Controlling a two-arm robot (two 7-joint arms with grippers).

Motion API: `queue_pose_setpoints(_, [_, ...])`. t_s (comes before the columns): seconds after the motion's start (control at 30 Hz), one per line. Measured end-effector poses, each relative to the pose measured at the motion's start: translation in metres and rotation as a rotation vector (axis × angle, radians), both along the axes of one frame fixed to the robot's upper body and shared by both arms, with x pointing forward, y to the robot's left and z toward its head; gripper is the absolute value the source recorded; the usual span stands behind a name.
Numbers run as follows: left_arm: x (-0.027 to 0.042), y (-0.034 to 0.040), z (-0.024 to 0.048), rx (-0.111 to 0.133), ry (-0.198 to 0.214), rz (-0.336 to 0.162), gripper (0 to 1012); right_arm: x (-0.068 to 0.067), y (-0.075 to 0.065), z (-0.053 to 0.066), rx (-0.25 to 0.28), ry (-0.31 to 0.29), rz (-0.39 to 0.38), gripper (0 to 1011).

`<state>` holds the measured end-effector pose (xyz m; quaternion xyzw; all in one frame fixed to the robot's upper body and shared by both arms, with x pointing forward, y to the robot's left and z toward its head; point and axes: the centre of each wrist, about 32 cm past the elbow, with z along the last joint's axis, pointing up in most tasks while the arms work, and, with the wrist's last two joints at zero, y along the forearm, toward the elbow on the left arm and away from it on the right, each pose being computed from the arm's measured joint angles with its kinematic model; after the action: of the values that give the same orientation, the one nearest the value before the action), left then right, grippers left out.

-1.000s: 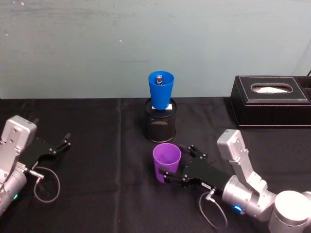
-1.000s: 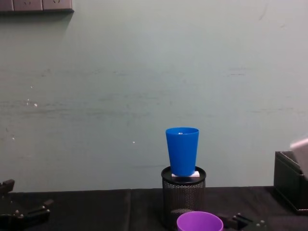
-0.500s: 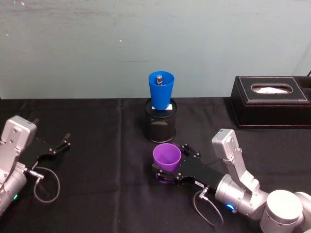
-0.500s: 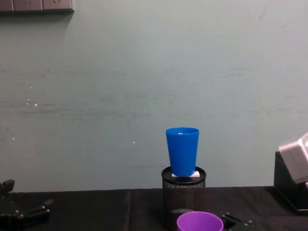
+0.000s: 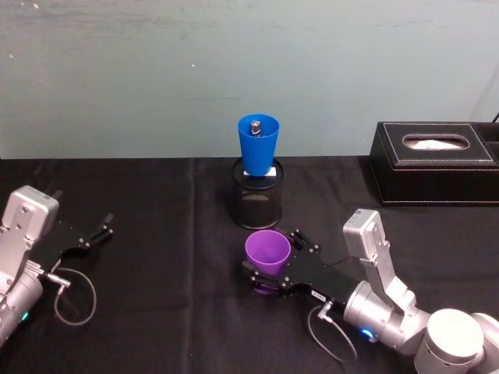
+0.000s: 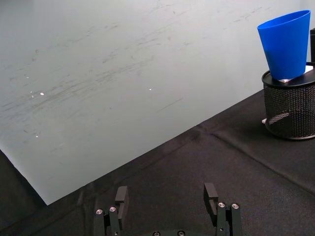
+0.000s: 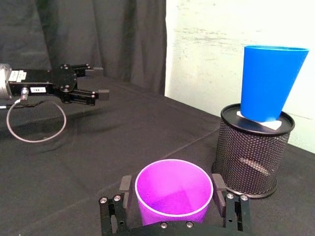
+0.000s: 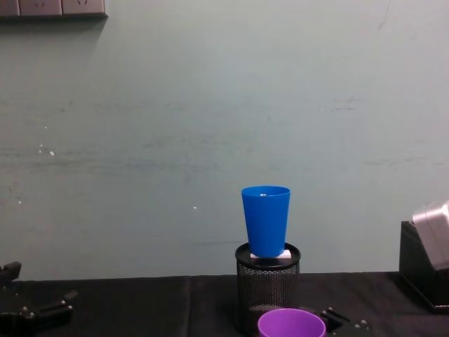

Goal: Pick up one cup with a gripper and tap it against the other cup.

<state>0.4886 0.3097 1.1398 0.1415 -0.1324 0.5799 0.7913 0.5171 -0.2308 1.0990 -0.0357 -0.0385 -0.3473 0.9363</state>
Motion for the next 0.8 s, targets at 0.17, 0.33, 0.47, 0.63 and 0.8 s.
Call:
queue_pose_setpoints(0.17, [0.0000,0.0000,0.0000,0.000,0.000,0.000,1000,-0.0018,0.0007,-0.0020,0.008,-0.007,-0.006,1003])
queue_pose_setpoints(0.33, [0.0000,0.0000,0.0000,0.000,0.000,0.000,1000,-0.0017,0.0007,-0.0019,0.008,-0.007,-0.006,1003])
queue_pose_setpoints(0.47, [0.0000,0.0000,0.0000,0.000,0.000,0.000,1000,-0.0017,0.0006,-0.0019,0.007,-0.007,-0.005,980])
queue_pose_setpoints(0.63, [0.0000,0.0000,0.0000,0.000,0.000,0.000,1000,-0.0016,0.0006,-0.0018,0.007,-0.007,-0.005,888])
queue_pose_setpoints(0.8, [0.0000,0.0000,0.0000,0.000,0.000,0.000,1000,-0.0016,0.0005,-0.0017,0.008,-0.007,-0.005,790])
